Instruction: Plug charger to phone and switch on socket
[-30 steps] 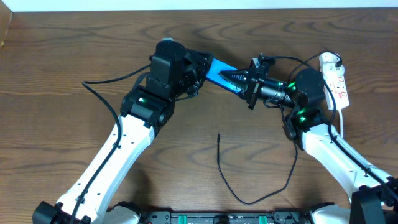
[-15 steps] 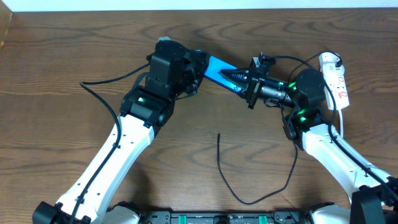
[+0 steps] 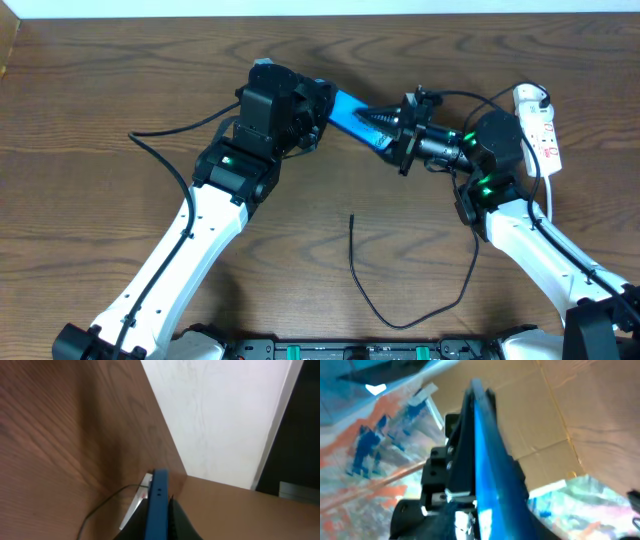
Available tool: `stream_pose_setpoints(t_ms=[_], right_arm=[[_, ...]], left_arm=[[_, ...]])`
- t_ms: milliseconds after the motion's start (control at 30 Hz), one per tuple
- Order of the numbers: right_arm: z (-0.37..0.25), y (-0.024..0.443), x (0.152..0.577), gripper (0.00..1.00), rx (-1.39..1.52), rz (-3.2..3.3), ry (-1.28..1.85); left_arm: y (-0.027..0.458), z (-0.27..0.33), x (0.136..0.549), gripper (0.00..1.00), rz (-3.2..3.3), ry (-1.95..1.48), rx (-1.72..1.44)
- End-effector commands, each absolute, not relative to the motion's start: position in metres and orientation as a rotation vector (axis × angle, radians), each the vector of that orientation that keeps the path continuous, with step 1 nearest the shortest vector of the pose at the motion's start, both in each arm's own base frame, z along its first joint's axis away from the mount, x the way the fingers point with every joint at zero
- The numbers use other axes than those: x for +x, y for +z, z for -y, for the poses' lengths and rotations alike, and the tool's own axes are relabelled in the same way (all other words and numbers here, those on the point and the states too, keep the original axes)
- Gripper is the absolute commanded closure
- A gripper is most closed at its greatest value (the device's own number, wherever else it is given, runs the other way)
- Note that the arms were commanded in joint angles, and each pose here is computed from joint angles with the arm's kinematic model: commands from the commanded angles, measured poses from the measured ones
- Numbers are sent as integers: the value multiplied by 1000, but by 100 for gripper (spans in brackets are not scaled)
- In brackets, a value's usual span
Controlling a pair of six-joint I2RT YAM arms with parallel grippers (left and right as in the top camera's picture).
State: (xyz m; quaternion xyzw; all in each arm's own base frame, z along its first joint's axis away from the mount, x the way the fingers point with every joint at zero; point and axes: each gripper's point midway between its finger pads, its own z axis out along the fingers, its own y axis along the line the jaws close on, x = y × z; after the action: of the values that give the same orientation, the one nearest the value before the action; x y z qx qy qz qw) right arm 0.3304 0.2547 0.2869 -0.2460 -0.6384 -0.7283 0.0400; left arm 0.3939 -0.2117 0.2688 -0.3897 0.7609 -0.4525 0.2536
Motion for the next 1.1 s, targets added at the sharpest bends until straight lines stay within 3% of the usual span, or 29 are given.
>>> stream_pose_setpoints(t_ms=[0, 167, 300, 667, 933, 1067], right_arm=[[-257, 296, 326, 41, -678, 1981, -2265], [-257, 296, 327, 12, -680, 1983, -2269], [-256, 296, 327, 1, -678, 1987, -2272], [-247, 295, 335, 1, -401, 2269, -2455], [-233, 275, 352, 1, -148, 2648, -2503], [-228, 250, 361, 1, -201, 2801, -2360]], left_arm=[[273, 208, 396, 92, -2057, -1201, -1015], [273, 205, 397, 93, -2052, -1197, -1021], [273, 188, 405, 92, -2030, -1173, -1036], [283, 125, 415, 93, -2068, -1372, -999], [310, 90, 391, 92, -2084, -1494, -398], [320, 85, 376, 93, -2053, -1580, -236]])
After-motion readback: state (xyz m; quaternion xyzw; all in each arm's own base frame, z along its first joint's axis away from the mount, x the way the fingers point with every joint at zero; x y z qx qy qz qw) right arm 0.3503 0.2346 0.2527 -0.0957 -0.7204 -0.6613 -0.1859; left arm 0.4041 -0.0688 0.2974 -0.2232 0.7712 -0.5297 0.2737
